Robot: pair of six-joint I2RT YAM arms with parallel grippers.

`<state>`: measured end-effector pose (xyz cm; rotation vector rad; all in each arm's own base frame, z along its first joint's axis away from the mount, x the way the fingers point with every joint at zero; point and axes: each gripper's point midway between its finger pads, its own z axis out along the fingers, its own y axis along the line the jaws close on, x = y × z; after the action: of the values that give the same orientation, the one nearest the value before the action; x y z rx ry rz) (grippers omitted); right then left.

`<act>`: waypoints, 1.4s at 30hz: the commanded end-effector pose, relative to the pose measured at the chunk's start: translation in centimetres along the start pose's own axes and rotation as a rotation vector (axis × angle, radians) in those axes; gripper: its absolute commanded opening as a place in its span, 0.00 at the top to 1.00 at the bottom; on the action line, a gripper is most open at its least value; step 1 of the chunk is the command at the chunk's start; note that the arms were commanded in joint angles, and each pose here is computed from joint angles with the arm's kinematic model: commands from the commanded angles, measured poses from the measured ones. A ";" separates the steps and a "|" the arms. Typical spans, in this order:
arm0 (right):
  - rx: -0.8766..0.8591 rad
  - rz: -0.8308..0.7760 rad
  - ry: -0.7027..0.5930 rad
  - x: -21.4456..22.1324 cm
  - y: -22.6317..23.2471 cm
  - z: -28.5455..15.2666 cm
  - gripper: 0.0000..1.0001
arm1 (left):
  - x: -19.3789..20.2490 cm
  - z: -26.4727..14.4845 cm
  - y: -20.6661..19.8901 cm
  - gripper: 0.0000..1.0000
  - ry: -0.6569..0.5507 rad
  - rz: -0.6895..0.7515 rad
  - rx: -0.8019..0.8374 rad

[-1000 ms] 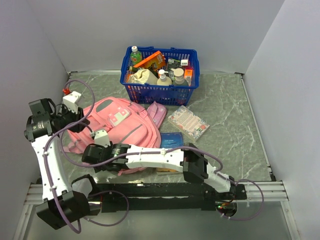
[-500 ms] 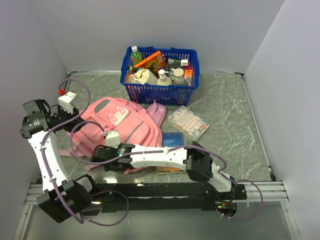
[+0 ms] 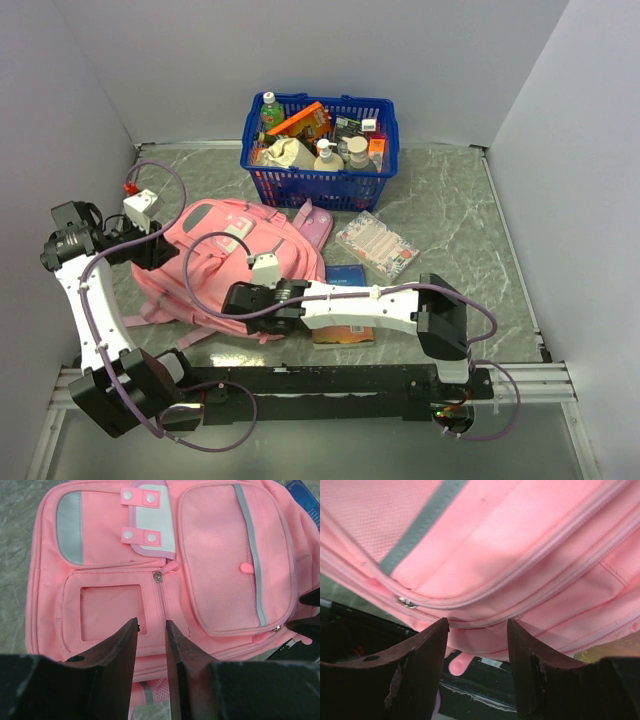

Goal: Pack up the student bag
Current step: Adjust the student bag at the center of the board.

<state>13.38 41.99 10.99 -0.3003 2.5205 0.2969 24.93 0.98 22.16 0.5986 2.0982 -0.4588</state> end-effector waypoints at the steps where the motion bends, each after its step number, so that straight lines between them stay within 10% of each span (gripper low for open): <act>1: -0.053 0.030 -0.084 -3.4 2.3 -2.5 0.40 | -0.7 -0.2 -0.7 0.66 -0.033 0.059 0.045; 12: -0.382 -0.202 -0.210 -4.8 8.6 -5.3 0.33 | 0.4 0.6 -0.4 0.67 -0.007 0.010 0.062; 31: 0.043 -0.361 -0.383 -8.4 4.9 0.2 0.34 | 1.8 1.0 -0.3 0.66 0.019 -0.055 0.047; 42: -0.079 -0.433 -0.403 -6.4 6.4 -0.4 0.33 | 1.7 1.2 0.1 0.66 0.019 -0.066 0.041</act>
<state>17.84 48.36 14.14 -0.6723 2.0510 0.1737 24.28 0.76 18.92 0.5487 2.1834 -0.5592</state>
